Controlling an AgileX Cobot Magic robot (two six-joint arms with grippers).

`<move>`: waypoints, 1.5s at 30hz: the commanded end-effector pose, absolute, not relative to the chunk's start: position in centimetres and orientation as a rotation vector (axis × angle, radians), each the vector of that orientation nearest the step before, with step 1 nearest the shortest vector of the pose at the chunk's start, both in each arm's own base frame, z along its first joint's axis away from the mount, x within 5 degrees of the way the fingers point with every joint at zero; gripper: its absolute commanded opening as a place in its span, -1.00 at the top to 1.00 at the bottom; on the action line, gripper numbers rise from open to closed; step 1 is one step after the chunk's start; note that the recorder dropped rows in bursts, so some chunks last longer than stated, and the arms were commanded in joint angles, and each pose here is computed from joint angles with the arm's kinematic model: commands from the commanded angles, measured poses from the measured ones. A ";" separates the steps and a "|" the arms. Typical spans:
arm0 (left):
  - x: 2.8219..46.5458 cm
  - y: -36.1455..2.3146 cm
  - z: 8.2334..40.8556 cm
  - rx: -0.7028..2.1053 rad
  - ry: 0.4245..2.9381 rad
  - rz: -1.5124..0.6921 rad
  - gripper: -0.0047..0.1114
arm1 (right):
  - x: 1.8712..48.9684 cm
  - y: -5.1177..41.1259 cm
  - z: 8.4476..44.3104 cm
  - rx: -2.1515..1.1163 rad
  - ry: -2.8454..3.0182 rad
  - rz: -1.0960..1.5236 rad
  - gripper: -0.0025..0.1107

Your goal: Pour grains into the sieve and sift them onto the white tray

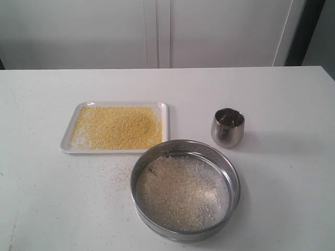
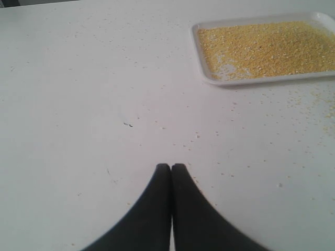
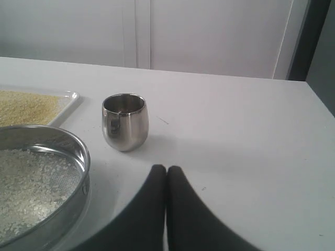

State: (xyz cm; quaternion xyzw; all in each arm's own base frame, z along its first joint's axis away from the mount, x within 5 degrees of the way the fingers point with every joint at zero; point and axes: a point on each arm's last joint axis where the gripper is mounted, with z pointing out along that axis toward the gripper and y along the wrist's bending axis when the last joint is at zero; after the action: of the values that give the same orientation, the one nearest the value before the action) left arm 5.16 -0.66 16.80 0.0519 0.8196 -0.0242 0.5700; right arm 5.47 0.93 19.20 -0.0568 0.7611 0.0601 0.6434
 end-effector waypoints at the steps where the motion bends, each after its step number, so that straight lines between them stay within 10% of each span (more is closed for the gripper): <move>1: 5.1 -0.7 16.6 0.115 1.929 -0.064 0.92 | 5.5 0.9 19.0 -0.124 1.732 0.126 0.96; 45: 5.1 -0.7 16.6 0.115 1.929 -0.064 0.92 | 5.3 0.8 18.2 -0.134 1.822 0.113 0.96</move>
State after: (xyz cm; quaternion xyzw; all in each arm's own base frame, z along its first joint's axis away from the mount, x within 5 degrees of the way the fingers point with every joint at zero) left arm 5.16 -0.66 16.80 0.0519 0.8196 -0.0242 0.5700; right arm 5.31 0.87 18.41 -0.0604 0.7887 0.0538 0.6094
